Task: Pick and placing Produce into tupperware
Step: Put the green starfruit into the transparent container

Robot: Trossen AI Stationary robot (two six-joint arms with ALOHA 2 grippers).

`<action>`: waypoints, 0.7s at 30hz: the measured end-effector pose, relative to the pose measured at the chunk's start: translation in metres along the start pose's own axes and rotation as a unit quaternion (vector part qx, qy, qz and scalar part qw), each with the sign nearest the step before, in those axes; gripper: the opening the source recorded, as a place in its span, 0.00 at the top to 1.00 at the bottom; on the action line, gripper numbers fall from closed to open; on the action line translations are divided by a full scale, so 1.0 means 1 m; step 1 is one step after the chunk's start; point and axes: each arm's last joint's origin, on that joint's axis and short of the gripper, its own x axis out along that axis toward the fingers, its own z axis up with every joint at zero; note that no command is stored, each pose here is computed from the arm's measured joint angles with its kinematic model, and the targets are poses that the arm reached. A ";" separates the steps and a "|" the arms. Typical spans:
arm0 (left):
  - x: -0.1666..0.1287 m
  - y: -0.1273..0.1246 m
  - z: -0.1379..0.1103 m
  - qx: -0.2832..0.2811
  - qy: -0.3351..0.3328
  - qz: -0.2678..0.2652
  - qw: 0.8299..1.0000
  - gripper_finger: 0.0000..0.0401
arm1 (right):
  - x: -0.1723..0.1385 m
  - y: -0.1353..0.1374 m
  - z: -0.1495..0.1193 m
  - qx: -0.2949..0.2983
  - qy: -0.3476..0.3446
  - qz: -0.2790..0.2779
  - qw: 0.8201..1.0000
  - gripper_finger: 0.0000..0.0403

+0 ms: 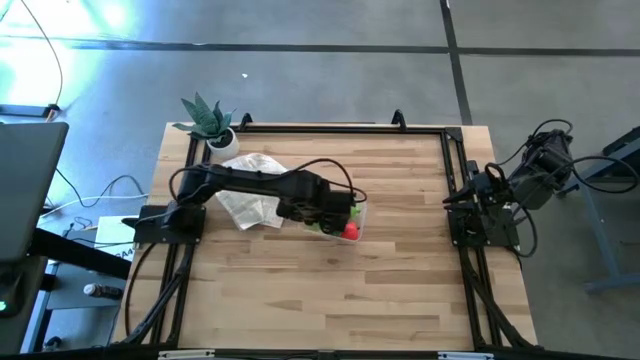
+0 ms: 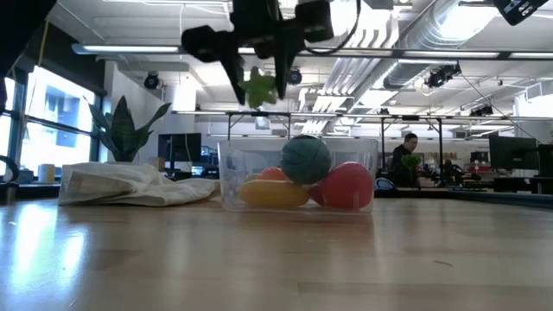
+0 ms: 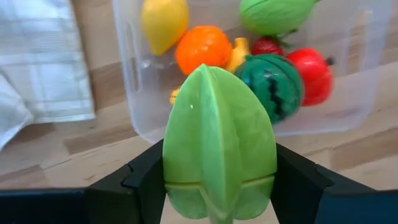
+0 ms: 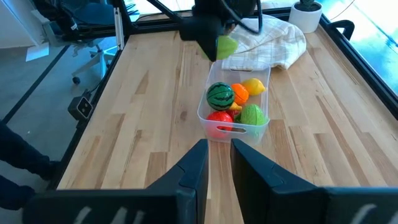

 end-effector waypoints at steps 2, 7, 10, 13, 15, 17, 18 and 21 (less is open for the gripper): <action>0.009 -0.004 0.003 -0.002 0.000 0.000 1.000 0.46 | 0.000 0.000 0.000 0.000 0.000 0.000 1.000 0.86; 0.022 -0.007 0.018 -0.018 0.011 -0.002 1.000 0.45 | 0.000 0.000 0.000 0.000 0.000 0.000 1.000 0.86; 0.032 -0.003 0.026 -0.022 0.026 0.023 0.999 0.48 | 0.000 0.000 0.000 0.000 0.000 0.000 1.000 0.86; 0.038 -0.006 0.031 -0.026 0.025 0.016 0.999 0.48 | 0.000 0.000 0.000 0.000 0.000 0.000 1.000 0.86; 0.044 -0.005 0.033 -0.026 0.032 0.027 0.999 0.48 | 0.000 0.000 0.000 0.000 0.000 0.000 1.000 0.86; 0.048 -0.008 0.037 -0.029 0.032 0.019 0.999 0.45 | 0.000 0.000 0.000 0.000 0.000 0.000 1.000 0.86; 0.049 -0.006 0.039 -0.029 0.036 0.024 0.999 0.44 | 0.000 0.000 0.000 0.000 0.000 0.000 1.000 0.86; 0.051 -0.004 0.047 -0.028 0.034 0.022 0.999 0.43 | 0.000 0.000 0.000 0.000 0.000 0.000 1.000 0.86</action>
